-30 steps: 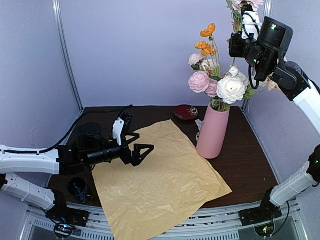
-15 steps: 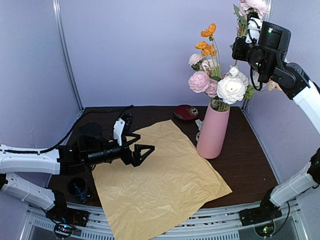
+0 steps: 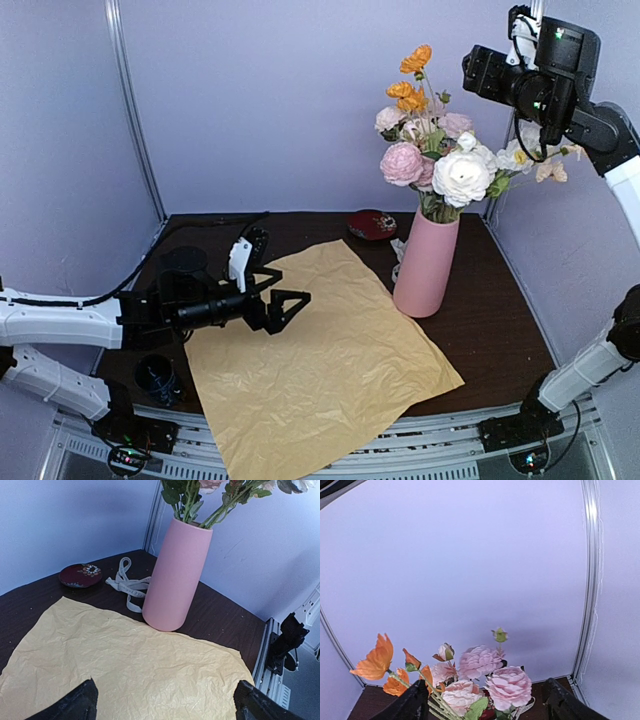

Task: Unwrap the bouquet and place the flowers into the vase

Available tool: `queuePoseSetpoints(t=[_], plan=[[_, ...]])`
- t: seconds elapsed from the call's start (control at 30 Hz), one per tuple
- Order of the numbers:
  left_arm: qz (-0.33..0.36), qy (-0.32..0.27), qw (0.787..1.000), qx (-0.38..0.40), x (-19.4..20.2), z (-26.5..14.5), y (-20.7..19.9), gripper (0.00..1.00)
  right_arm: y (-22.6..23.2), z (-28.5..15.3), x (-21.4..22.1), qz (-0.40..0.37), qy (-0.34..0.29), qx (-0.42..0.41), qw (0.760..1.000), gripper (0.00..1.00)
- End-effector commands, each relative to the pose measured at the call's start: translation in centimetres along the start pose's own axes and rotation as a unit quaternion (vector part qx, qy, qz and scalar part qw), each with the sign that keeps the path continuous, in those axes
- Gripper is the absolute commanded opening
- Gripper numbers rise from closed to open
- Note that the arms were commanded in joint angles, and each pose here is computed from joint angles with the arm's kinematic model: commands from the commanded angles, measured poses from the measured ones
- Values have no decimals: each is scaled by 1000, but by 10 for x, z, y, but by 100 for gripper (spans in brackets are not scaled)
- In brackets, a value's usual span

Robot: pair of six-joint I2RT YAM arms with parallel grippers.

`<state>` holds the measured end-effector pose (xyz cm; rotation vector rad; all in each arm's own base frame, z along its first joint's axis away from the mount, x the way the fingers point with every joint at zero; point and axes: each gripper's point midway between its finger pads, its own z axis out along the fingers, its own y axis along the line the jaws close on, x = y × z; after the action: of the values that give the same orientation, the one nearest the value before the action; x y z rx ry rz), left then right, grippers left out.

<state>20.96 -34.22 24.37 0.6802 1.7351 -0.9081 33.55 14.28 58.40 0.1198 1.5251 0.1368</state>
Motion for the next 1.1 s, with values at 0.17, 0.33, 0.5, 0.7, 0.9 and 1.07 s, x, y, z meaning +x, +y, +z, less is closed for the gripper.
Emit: queuePoseSetpoints(t=[0.17, 0.33, 0.5, 0.7, 0.9, 1.07], plan=[[-2, -30, 1000, 1, -19, 1, -3, 98, 12, -31, -24, 37, -9, -101, 994, 91], [1, -48, 997, -63, -31, -7, 18, 98, 24, -76, -47, 61, -77, -221, 970, 93], [2, -56, 986, -157, -47, -20, 46, 98, -22, -100, -51, 84, -141, -165, 973, 95], [-11, -73, 975, -210, -67, -36, 59, 98, -39, -126, -50, 93, -170, -176, 965, 99], [-8, -97, 973, -211, -82, -52, 58, 98, -33, -171, -74, 110, -214, -272, 932, 100], [-13, -117, 969, -216, -92, -65, 59, 98, 11, -211, -71, 79, -181, -433, 880, 100]])
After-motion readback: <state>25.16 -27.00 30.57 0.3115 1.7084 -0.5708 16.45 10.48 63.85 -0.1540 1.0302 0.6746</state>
